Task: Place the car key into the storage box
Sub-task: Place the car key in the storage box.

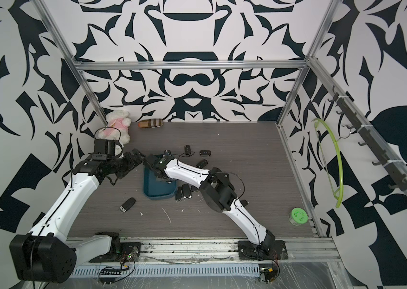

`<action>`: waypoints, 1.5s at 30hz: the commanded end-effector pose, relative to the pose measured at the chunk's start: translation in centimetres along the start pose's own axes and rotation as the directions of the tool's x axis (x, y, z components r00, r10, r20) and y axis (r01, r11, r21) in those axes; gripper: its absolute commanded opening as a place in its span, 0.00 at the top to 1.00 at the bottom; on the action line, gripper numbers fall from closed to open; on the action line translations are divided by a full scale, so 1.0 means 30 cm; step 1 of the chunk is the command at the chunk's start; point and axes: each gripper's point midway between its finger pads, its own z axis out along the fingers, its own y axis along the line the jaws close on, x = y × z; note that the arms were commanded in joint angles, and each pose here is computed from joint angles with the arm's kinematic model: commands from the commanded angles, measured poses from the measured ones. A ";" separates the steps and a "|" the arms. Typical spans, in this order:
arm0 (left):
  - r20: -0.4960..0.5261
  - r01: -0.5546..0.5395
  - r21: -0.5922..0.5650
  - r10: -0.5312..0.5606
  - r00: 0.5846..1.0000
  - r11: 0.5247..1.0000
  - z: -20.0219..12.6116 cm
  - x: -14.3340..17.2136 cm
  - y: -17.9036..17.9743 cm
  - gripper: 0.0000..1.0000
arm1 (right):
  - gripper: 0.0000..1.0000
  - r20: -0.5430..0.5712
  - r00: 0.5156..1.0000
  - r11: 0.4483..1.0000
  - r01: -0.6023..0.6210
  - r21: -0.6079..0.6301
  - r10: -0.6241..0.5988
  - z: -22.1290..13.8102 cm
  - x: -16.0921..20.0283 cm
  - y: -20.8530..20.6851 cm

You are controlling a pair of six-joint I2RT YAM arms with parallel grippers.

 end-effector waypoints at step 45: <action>-0.136 -0.128 0.156 0.149 0.979 0.979 0.121 0.134 -0.301 0.01 | 0.00 0.189 0.976 0.993 -0.115 0.036 0.107 -0.468 -0.143 -0.560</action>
